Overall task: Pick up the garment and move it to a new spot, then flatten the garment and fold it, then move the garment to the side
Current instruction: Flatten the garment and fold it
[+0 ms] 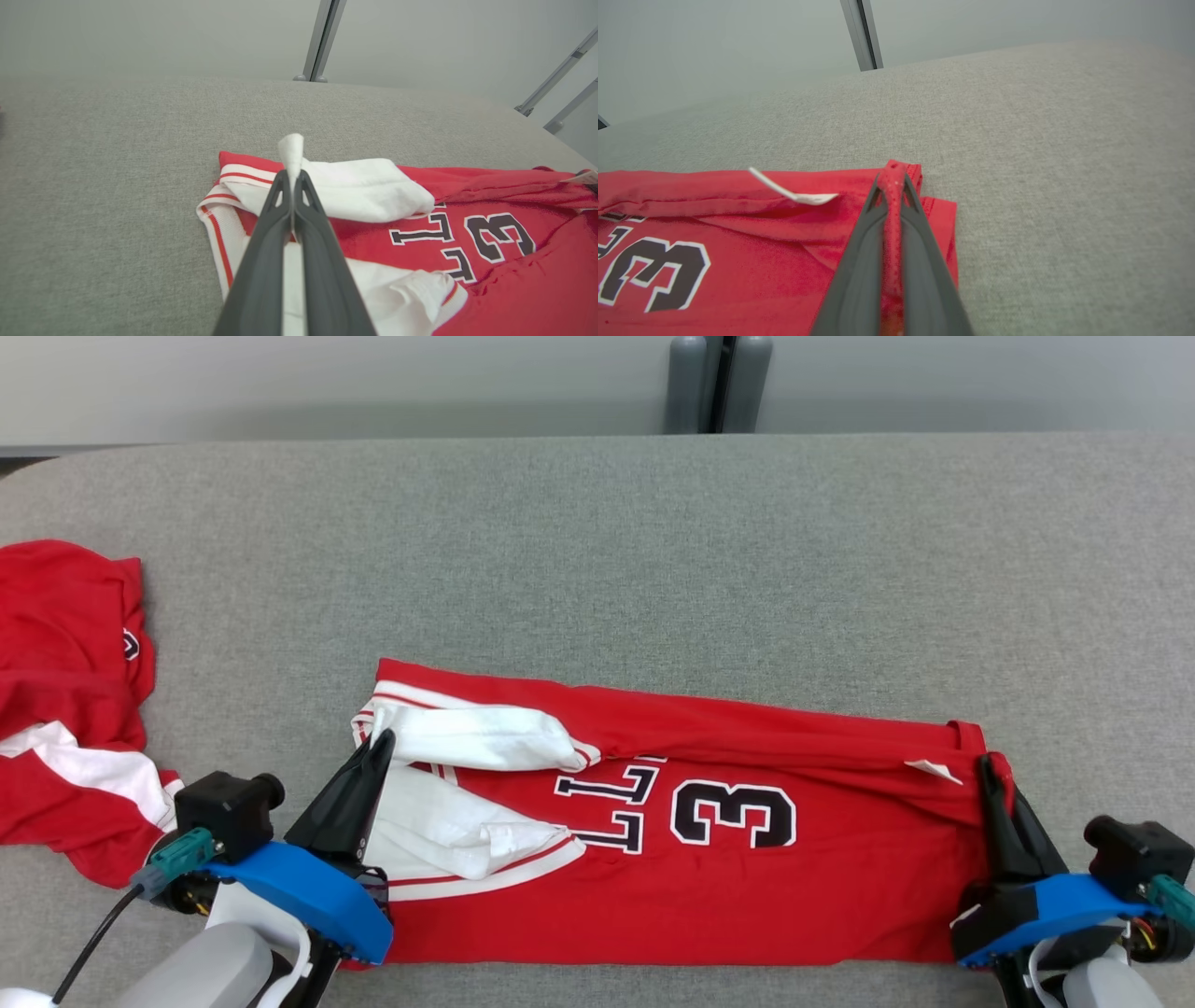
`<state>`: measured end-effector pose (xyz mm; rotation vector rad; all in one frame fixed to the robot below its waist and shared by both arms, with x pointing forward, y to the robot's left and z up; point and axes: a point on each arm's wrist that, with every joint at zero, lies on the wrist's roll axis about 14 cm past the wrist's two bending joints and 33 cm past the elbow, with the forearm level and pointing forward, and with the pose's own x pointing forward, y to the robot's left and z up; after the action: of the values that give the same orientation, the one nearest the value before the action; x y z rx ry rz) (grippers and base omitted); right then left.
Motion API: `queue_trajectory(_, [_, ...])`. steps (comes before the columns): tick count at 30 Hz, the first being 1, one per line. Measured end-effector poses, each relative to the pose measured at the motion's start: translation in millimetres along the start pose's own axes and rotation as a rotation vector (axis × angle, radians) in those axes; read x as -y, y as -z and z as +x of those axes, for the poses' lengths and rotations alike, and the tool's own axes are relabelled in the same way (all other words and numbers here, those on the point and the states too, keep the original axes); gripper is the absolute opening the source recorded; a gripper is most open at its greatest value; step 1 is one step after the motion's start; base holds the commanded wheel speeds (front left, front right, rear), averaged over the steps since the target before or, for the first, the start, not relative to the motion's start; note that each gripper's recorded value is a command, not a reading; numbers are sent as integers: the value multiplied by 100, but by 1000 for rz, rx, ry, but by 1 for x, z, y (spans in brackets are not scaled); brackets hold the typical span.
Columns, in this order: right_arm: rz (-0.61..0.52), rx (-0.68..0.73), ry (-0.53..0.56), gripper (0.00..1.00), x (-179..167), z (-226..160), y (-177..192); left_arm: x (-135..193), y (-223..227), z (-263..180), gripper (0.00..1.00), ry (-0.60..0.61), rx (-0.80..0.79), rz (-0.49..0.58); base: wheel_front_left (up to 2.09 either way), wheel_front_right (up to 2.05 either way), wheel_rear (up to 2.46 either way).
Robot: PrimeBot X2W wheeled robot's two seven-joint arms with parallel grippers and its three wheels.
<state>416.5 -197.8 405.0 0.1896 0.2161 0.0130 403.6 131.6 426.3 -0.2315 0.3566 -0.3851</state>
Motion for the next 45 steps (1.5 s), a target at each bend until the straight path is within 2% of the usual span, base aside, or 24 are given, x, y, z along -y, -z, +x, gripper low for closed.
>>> queue_trajectory(1, [4,-2,4,72,1,-3,1,0,0,-2,0,-6,1,-3,0,0,0])
queue_trajectory(2, [9,1,10,100,2,-6,1,-1,0,-3,0,-14,6,-17,0,0,0])
queue_trajectory(3, [15,5,17,100,3,-8,0,-1,-1,-5,5,-27,11,-31,0,0,0])
queue_trajectory(4, [17,8,21,100,4,-11,-1,-1,-1,-6,100,-29,14,-30,0,0,0])
queue_trajectory(8, [16,55,31,100,7,-15,-15,2,-11,-8,100,-44,58,-24,0,0,0])
queue_trajectory(12, [21,124,39,100,10,-13,-38,0,-40,-6,100,-80,172,-10,0,0,0])
queue_trajectory(16, [16,96,52,100,15,-8,-40,-7,-68,-9,100,-143,289,26,0,0,0])
queue_trajectory(22, [26,-57,62,100,13,-6,-5,-20,-78,-16,100,-234,374,48,0,0,0])
queue_trajectory(28, [55,-187,84,100,15,-16,33,-31,-67,-19,100,-289,370,74,0,0,0])
queue_trajectory(32, [84,-221,74,100,8,-20,44,-37,-63,-20,100,-316,368,96,0,0,0])
queue_trajectory(33, [89,-225,71,86,7,-21,45,-39,-62,-20,100,-321,364,106,0,0,0])
queue_trajectory(34, [92,-229,65,4,5,-22,47,-41,-62,-20,100,-328,366,105,0,0,0])
queue_trajectory(35, [95,-227,61,0,3,-22,47,-42,-62,-20,100,-332,368,105,0,0,0])
queue_trajectory(41, [126,-188,51,0,-4,-22,41,-47,-61,-23,100,-355,371,119,0,0,0])
queue_trajectory(45, [113,-133,113,0,24,-21,23,-48,-59,-24,100,-358,368,125,0,0,0])
